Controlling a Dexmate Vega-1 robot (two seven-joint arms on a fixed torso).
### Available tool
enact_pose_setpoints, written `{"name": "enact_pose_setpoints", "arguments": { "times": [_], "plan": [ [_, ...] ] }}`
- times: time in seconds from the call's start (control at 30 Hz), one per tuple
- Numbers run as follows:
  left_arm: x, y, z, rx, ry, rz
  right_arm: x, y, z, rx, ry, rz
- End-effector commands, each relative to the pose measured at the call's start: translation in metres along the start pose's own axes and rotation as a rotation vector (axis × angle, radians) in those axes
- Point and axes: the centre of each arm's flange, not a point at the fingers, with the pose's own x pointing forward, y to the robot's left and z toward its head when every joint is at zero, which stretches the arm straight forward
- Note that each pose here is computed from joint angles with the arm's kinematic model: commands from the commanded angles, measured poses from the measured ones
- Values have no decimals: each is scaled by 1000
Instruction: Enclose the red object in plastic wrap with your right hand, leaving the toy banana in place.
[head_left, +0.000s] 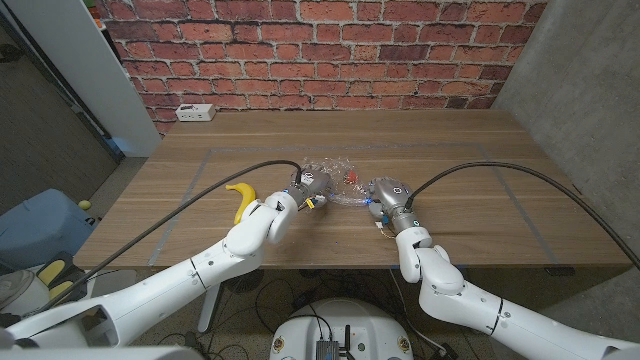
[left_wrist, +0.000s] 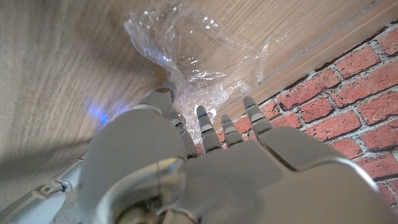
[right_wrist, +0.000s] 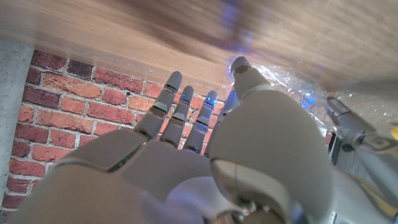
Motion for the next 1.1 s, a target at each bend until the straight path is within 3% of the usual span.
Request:
{"name": "enact_pose_setpoints", "arguments": {
  "times": [0.03, 0.3, 0.63, 0.87, 1.1],
  "plan": [
    [-6, 12, -11, -96, 12, 34, -6, -13, -8, 89, -5, -217],
    [-7, 30, -27, -212, -6, 7, 0, -24, -5, 90, -24, -262],
    [-6, 49, -46, -306, -22, -22, 14, -27, -1, 95, -51, -275],
    [1, 66, -61, -347, -44, -100, 33, -31, 2, 98, -71, -274],
    [14, 72, -80, -417, -69, -188, 53, -33, 6, 90, -87, -254]
  ]
}}
